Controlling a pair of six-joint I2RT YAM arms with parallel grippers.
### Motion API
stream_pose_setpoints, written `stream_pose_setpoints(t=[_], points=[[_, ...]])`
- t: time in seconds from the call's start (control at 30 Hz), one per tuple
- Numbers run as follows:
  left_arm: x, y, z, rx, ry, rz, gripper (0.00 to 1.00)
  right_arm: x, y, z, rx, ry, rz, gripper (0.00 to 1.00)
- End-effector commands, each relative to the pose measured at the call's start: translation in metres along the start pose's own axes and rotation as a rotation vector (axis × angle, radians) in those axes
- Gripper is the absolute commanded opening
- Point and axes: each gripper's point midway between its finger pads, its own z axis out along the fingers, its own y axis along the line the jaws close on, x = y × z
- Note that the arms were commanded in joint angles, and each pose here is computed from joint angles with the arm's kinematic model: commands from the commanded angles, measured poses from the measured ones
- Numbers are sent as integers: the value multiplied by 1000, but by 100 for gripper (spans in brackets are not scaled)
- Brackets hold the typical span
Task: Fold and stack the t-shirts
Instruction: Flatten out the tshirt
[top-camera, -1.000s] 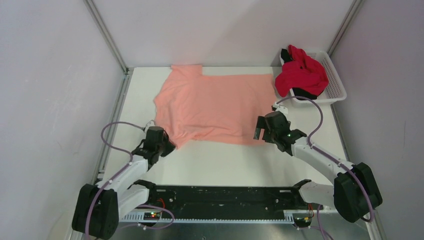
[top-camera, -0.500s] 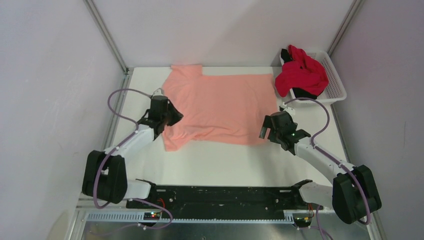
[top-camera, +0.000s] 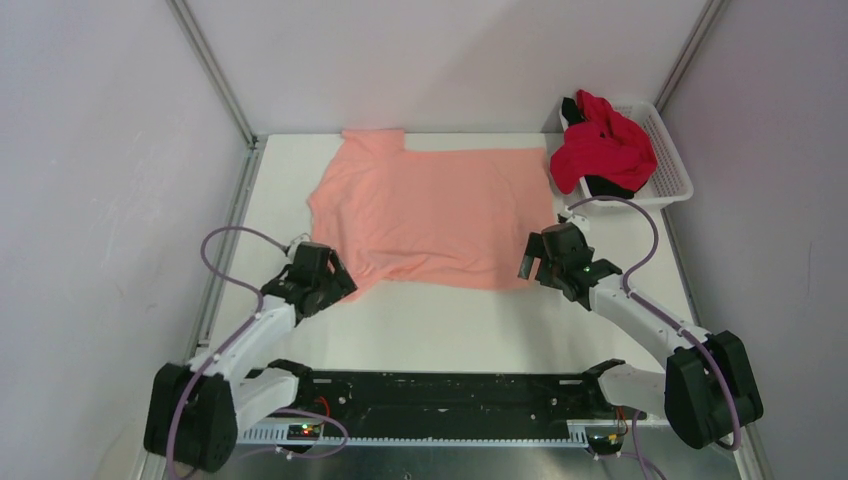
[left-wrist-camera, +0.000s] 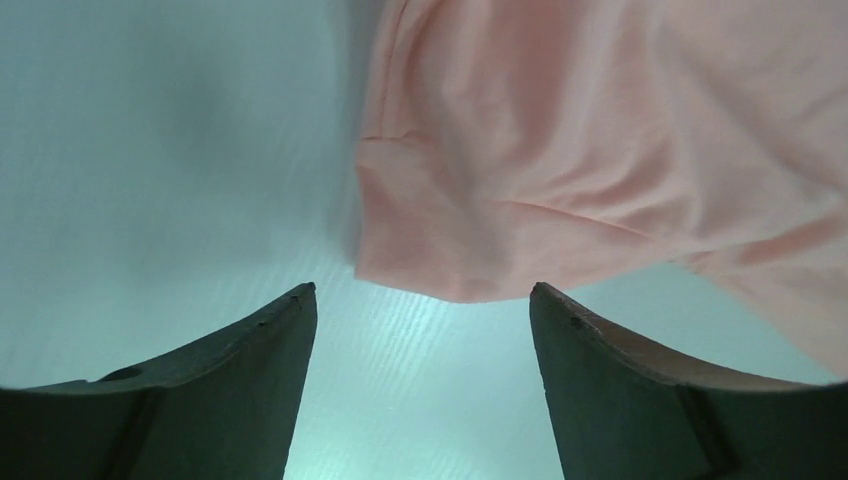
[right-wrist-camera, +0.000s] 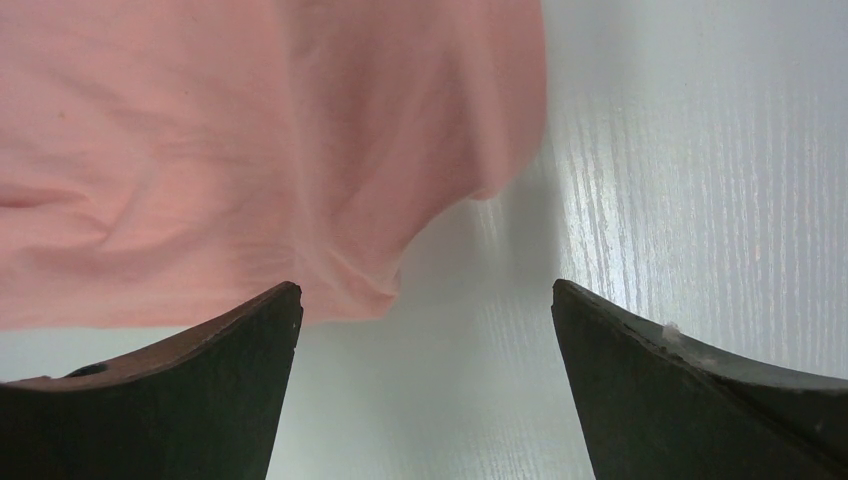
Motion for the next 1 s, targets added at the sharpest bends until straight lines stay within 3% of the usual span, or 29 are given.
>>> stream_pose_setpoints(t=[0.0,0.17,0.27,0.3,0.37,0.73,0.97], points=[[11,-2,11,-59,80,44,78,0,-1,1,-3,-2,-5,99],[16,-18,28,-85,162,127,63,0,-2,1,5,-5,4,99],[16,-10,42,-165,173,155,30,-1,-3,-1,1,-12,8,99],[11,-13,44,-167,162,154,9,-1,-3,-1,0,-13,9,99],[5,-17,48,-178,150,159,1,-1,-3,-2,-4,-13,11,99],[-65,-99,21,51,13,192,0,-4,-4,-4,-13,-19,19,99],[-99,-143,65,44,22,230,2,-6,-5,-2,-23,-14,27,99]])
